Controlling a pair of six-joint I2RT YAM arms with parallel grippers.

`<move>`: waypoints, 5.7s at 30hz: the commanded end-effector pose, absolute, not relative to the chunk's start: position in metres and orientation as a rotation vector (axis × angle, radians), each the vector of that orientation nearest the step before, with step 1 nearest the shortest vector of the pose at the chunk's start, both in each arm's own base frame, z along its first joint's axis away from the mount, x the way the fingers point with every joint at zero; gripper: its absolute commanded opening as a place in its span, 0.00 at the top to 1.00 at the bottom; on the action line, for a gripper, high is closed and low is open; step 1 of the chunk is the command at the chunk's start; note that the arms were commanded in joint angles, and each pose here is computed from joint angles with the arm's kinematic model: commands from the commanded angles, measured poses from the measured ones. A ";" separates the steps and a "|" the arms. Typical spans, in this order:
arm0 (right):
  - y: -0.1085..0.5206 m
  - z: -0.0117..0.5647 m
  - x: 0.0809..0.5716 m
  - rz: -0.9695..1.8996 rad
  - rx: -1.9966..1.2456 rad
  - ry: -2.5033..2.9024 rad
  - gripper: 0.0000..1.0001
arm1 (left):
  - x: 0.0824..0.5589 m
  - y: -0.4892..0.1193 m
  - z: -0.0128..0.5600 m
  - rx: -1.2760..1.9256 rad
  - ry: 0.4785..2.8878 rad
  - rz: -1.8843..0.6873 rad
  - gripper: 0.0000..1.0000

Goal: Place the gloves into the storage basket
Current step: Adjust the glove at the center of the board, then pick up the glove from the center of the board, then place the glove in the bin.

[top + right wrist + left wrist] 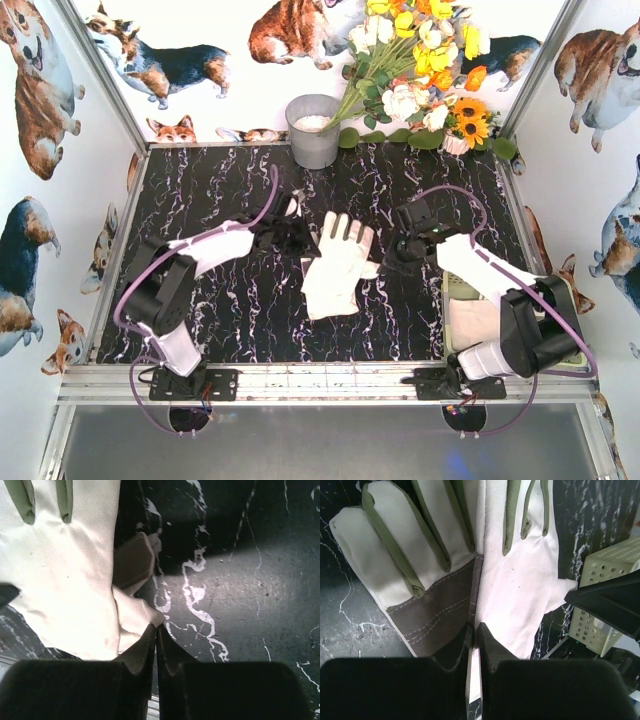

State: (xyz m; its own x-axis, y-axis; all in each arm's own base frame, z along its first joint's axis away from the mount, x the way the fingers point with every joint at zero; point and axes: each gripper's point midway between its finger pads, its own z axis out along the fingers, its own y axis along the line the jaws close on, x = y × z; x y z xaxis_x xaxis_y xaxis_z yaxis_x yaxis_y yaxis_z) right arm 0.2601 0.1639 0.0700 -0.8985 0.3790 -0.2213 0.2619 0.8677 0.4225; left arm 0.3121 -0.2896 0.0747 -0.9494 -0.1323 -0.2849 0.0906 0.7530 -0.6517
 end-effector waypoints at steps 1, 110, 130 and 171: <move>0.172 0.108 0.282 0.608 0.409 2.634 1.00 | 0.316 -0.289 0.097 -0.086 2.527 -1.018 1.00; 0.269 0.030 0.287 1.321 -0.012 2.750 0.68 | 0.279 -0.250 0.024 -0.268 2.715 -0.839 0.90; 0.162 0.139 0.297 0.812 0.728 2.581 1.00 | 0.303 -0.181 0.099 -0.279 2.507 -0.584 0.19; -0.091 0.208 0.166 -0.162 1.856 1.652 1.00 | 0.284 -0.080 0.165 -0.329 2.392 -0.400 0.14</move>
State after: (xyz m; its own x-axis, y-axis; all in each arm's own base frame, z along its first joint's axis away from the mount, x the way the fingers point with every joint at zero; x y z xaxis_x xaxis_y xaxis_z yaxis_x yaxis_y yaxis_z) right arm 0.1481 -0.0859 0.2017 0.1608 0.8572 -0.4892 0.9565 -0.0131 0.2914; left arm 0.2837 -0.0861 0.1567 -0.7573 -0.3254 -0.5662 -0.1233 0.9227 -0.3653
